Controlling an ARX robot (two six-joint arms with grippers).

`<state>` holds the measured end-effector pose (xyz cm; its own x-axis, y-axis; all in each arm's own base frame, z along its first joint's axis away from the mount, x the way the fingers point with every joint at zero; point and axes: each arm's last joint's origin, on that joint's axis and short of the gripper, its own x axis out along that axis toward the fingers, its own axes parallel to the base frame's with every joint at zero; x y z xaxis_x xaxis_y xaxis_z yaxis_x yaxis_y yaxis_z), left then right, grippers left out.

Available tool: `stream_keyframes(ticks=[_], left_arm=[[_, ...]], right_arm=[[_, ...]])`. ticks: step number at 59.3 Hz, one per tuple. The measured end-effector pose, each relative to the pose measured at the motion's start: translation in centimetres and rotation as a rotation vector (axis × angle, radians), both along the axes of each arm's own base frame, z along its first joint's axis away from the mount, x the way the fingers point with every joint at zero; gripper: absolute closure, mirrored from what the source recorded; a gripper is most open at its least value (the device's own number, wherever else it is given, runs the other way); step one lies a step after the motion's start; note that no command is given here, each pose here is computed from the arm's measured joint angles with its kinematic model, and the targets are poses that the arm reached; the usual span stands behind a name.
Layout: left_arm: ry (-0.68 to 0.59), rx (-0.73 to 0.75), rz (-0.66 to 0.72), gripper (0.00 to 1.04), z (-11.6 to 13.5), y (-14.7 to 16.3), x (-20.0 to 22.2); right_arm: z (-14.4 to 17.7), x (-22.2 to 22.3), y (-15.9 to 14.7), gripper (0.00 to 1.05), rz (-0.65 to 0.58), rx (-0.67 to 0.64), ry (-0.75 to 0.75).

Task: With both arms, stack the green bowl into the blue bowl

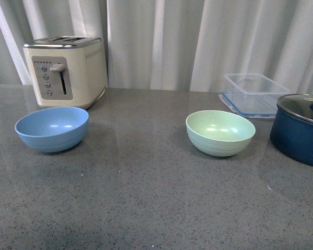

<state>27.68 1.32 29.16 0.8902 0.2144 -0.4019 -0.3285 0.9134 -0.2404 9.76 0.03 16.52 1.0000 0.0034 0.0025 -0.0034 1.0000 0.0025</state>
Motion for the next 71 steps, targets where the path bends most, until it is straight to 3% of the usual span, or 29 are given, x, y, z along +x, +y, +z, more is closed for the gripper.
stream_keyframes(ticks=[9, 37, 55, 71], left_arm=[[0.046, -0.039, 0.018, 0.07, 0.1, 0.6, 3.0], [0.228, -0.148, 0.031, 0.07, -5.0, 1.3, 10.4], [0.286, -0.159, 0.027, 0.07, -6.5, 0.3, 13.2], [0.338, -0.154, 0.025, 0.47, -7.0, -0.4, 14.6]], right_arm=[[0.0, 0.0, 0.0, 0.1, 0.0, 0.0, 0.0], [0.0, 0.0, 0.0, 0.1, 0.0, 0.0, 0.0], [0.0, 0.0, 0.0, 0.1, 0.0, 0.0, 0.0], [0.0, 0.0, 0.0, 0.1, 0.0, 0.0, 0.0]])
